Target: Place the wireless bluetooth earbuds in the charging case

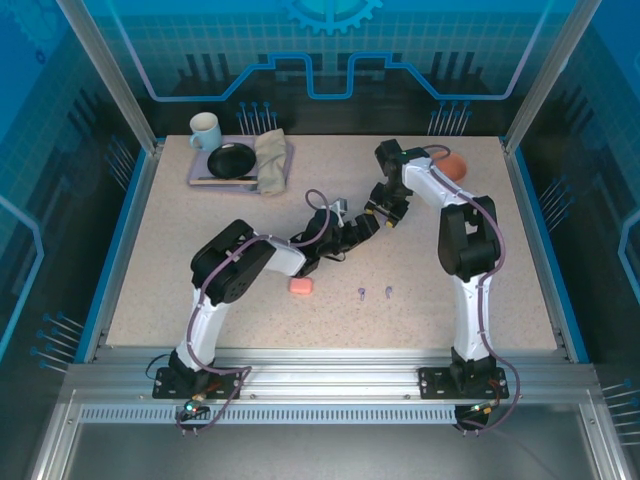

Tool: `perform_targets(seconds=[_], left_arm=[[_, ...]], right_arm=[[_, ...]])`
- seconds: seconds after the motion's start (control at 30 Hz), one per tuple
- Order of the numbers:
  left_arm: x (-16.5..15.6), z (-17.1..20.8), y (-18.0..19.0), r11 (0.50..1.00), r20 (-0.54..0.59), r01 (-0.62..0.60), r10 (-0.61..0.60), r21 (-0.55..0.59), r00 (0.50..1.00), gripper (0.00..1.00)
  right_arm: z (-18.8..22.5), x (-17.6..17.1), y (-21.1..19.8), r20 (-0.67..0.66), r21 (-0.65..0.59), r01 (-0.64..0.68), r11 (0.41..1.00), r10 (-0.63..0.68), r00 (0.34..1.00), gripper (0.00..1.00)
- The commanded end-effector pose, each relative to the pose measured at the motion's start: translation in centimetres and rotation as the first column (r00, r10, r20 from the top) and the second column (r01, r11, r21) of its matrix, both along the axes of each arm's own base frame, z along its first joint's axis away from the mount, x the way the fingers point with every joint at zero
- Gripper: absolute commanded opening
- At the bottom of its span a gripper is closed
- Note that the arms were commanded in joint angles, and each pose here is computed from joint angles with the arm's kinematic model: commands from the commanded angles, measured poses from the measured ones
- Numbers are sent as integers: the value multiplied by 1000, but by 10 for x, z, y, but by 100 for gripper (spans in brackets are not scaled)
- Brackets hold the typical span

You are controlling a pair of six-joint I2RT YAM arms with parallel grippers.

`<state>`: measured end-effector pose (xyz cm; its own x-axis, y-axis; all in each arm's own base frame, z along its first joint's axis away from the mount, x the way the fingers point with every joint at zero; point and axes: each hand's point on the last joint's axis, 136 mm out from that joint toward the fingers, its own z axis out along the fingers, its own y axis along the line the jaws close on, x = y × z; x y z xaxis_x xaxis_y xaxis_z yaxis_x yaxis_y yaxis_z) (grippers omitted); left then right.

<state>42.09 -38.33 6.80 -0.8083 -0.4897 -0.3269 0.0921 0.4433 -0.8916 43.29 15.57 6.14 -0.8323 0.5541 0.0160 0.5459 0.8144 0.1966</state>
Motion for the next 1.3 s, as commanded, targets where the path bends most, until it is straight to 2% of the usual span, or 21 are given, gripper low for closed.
perform_targets(seconds=[0.0, 0.5, 0.93, 1.07, 1.27], left_arm=[[7, -10, -8, 1000, -1, -22, 22, -8, 1000, 82], [31, -19, -14, 994, 1, -95, 95, -49, 995, 69], [42, -21, -13, 988, 8, -129, 130, -81, 991, 41], [40, -21, -11, 987, 4, -132, 133, -90, 991, 48], [25, -8, -5, 988, 19, -109, 112, -105, 994, 56]], right_arm=[[21, 1, 5, 37, 33, -4, 999, 3, 999, 38], [20, -9, 16, 32, 37, -23, 999, 22, 999, 38], [4, -21, 23, 0, 28, -36, 999, 36, 999, 37], [4, -20, 20, 6, 31, -23, 999, 23, 1000, 38], [26, -4, 8, 70, 47, 23, 999, -26, 997, 42]])
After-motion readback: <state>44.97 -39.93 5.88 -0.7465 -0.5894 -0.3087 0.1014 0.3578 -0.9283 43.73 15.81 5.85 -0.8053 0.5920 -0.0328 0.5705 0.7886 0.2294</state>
